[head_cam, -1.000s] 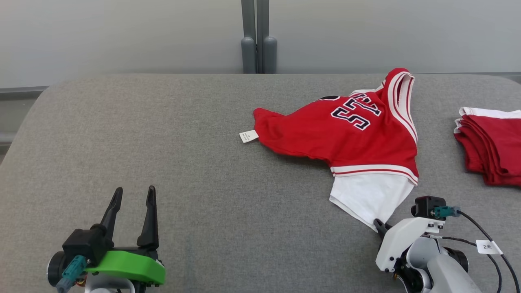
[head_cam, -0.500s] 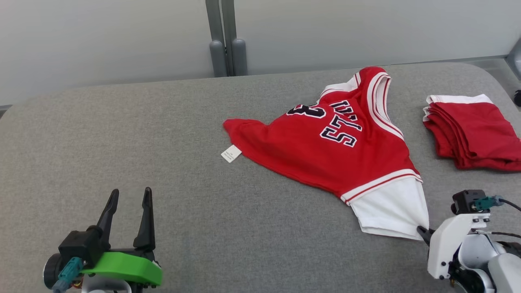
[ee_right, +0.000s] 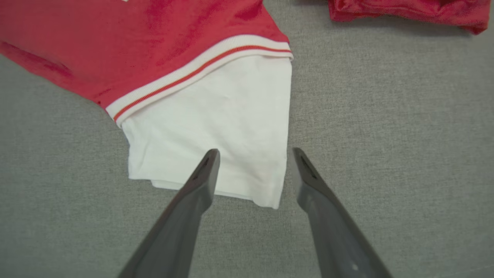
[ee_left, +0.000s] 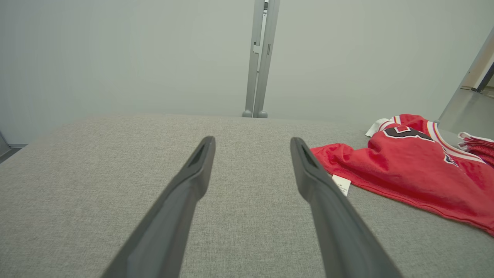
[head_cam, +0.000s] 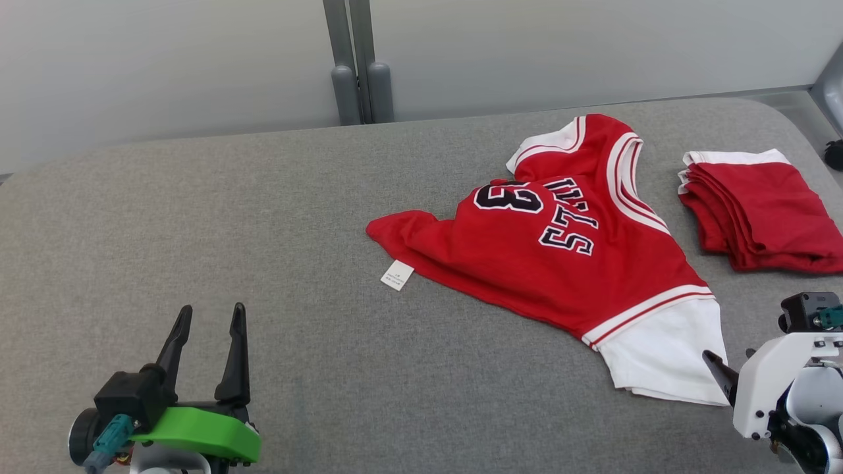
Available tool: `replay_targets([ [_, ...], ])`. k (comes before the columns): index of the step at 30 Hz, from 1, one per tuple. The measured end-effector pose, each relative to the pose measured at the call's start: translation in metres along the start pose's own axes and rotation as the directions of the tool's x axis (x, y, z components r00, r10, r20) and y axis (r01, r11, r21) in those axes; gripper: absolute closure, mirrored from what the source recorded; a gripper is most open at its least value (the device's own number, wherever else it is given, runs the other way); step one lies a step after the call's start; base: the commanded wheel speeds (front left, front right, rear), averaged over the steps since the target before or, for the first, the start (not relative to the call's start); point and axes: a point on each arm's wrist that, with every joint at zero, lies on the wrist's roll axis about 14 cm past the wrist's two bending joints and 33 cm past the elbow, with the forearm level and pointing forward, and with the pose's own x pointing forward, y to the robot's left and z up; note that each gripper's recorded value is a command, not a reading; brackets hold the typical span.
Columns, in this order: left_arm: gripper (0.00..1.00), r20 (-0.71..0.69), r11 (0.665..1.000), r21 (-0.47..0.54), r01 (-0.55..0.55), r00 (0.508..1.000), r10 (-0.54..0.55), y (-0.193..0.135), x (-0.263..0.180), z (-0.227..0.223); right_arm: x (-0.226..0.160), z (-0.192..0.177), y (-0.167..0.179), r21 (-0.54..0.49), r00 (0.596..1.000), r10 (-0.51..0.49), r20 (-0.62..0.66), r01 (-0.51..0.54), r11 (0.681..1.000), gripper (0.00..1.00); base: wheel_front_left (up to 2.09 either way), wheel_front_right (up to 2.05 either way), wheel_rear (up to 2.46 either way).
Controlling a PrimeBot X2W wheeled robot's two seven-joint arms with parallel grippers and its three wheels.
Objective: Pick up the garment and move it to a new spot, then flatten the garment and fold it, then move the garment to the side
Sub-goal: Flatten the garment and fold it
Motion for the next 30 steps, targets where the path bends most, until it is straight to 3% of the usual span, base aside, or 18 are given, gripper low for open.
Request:
replay_targets([
  [5, 0.0, 0.013, 1.0, 0.011, -0.005, 1.0, 0.005, 0.002, -0.001, 0.006, -0.018, 0.047, 0.003, -0.007, 0.975, -0.013, 0.221, 0.015, 1.0, 0.0, 0.0, 0.0, 0.0],
  [10, 0.0, 0.021, 1.0, 0.015, -0.003, 1.0, 0.003, 0.002, -0.002, 0.01, -0.045, 0.099, 0.011, -0.032, 0.863, -0.024, 0.505, 0.046, 0.998, 0.0, 0.0, 0.0, 0.0],
  [16, 0.0, 0.013, 1.0, 0.019, 0.009, 1.0, -0.009, -0.002, 0.0, 0.009, -0.048, 0.108, 0.047, -0.053, 0.77, 0.05, 0.636, -0.021, 0.998, 0.0, 0.0, 0.0, 0.0],
  [25, 0.0, -0.109, 0.994, 0.016, 0.111, 0.988, -0.108, -0.023, 0.022, -0.009, -0.031, 0.101, 0.056, -0.043, 0.755, 0.069, 0.653, -0.054, 0.998, 0.0, 0.0, 0.0, 0.0],
  [30, 0.0, -0.27, 0.973, -0.009, 0.233, 0.936, -0.226, -0.048, 0.053, -0.029, -0.02, 0.106, 0.054, -0.034, 0.754, 0.061, 0.654, -0.051, 0.998, 0.0, 0.0, 0.0, 0.0],
])
